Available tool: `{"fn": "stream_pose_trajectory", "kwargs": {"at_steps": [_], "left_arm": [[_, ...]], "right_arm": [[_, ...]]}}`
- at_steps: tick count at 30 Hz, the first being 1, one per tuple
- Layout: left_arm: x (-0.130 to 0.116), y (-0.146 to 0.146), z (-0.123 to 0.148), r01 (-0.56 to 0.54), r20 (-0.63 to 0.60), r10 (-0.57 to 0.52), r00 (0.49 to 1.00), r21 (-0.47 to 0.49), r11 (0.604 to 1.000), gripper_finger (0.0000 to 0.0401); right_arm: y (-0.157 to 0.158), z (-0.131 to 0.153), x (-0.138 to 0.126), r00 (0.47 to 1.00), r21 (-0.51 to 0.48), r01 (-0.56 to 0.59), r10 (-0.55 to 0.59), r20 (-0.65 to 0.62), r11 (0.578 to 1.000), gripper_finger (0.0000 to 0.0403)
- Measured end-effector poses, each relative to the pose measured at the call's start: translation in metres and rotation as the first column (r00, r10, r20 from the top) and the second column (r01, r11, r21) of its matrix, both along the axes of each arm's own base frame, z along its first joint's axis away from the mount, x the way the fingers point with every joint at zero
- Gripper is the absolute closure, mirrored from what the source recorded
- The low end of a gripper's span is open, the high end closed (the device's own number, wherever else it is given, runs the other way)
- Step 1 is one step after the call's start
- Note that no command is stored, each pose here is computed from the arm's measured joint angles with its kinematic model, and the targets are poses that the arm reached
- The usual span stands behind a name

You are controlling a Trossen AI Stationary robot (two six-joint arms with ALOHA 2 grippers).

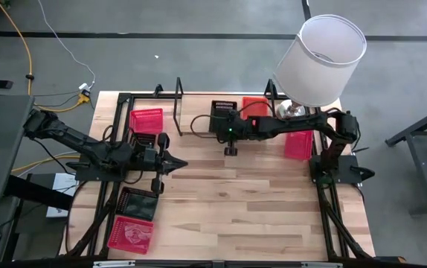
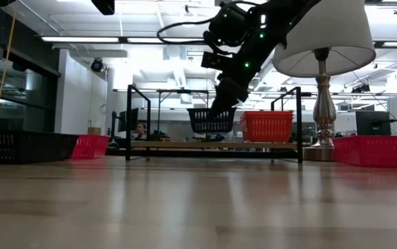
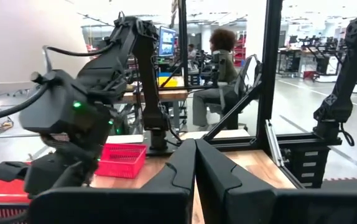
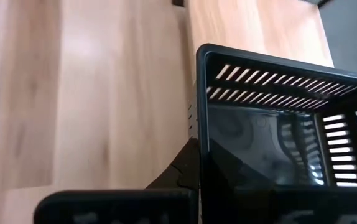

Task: Stack baskets on shelf by color
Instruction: Put the top right black basket on the shelf

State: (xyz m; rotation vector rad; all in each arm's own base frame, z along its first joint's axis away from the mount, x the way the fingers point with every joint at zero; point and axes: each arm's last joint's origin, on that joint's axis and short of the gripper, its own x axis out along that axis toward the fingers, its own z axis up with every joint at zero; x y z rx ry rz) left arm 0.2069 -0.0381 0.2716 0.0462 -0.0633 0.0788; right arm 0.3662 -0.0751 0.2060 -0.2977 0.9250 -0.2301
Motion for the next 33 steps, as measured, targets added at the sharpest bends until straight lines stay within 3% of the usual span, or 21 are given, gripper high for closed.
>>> {"fn": "stream_pose_trajectory", "kwargs": {"at_steps": [12, 19, 24, 33], "left_arm": [[0.0, 0.0, 0.0, 0.0, -0.002, 0.0, 1.0, 0.0, 1.0, 0.04], [0.0, 0.0, 0.0, 0.0, -0.002, 0.0, 1.0, 0.001, 1.0, 0.04], [0.0, 0.0, 0.0, 0.0, -0.003, 0.0, 1.0, 0.001, 1.0, 0.04], [0.0, 0.0, -0.001, 0.0, -0.006, 0.0, 1.0, 0.002, 1.0, 0.04]], "right_arm": [[-0.023, -0.001, -0.006, 0.998, 0.036, 0.059, -0.059, 0.0, 0.998, 0.0403], [-0.032, -0.002, -0.009, 0.999, 0.083, 0.047, -0.047, -0.002, 0.995, 0.0403], [-0.032, -0.002, -0.01, 1.0, 0.106, -0.023, 0.024, -0.005, 0.994, 0.0403], [-0.032, -0.003, -0.011, 1.0, 0.111, -0.019, 0.021, -0.017, 0.994, 0.04]]}}
